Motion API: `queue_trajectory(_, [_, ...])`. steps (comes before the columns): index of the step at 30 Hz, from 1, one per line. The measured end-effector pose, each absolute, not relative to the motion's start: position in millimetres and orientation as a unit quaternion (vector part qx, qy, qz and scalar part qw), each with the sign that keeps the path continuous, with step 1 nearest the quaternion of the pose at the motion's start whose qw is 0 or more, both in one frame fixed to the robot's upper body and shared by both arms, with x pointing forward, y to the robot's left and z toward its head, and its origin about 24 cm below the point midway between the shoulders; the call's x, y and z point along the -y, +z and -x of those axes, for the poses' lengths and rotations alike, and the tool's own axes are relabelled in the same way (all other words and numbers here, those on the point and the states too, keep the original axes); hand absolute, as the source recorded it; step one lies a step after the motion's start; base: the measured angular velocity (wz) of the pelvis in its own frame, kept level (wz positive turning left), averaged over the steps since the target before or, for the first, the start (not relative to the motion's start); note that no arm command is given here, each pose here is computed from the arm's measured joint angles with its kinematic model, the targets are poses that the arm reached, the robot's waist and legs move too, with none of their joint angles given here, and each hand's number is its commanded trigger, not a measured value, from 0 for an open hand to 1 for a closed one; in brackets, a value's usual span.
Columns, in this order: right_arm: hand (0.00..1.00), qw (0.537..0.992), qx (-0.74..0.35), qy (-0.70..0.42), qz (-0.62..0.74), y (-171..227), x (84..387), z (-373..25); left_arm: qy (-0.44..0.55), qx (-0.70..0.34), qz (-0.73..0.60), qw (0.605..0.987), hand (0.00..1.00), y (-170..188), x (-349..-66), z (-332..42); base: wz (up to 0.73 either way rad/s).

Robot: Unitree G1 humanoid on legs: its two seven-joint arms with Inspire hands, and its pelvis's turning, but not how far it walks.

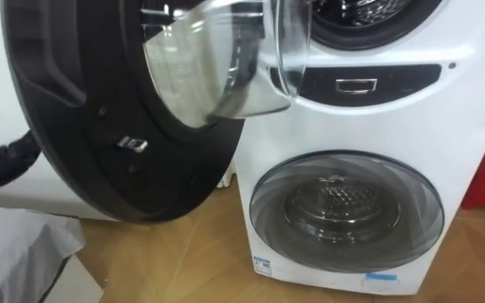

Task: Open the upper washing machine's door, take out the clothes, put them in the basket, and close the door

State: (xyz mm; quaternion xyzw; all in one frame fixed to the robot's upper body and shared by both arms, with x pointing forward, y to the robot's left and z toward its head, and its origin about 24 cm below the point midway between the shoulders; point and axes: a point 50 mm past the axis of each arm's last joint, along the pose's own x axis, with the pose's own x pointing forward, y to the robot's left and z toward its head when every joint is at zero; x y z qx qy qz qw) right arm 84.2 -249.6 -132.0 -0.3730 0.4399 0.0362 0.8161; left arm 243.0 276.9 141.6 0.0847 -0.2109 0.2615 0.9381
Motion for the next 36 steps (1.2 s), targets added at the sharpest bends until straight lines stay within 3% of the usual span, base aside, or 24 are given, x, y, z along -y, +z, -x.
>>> queue_trajectory(4, [0.0, 0.82, -0.441, 0.048, 0.362, -133.3, 244.3, -89.2, 0.159, 0.25, -0.126, 0.947, 0.0, 156.8, -237.3, -246.9, 0.0])
queue_trajectory(16, [0.0, 0.818, -0.461, 0.082, 0.335, -142.1, 232.7, -98.6, 0.029, 0.258, -0.156, 0.953, 0.0, 161.4, -190.7, -264.4, -0.04])
queue_trajectory(36, [0.0, 0.824, -0.469, 0.076, 0.309, -145.0, 223.4, -104.1, -0.072, 0.088, -0.057, 0.992, 0.0, 87.6, -147.3, -283.6, -0.1])
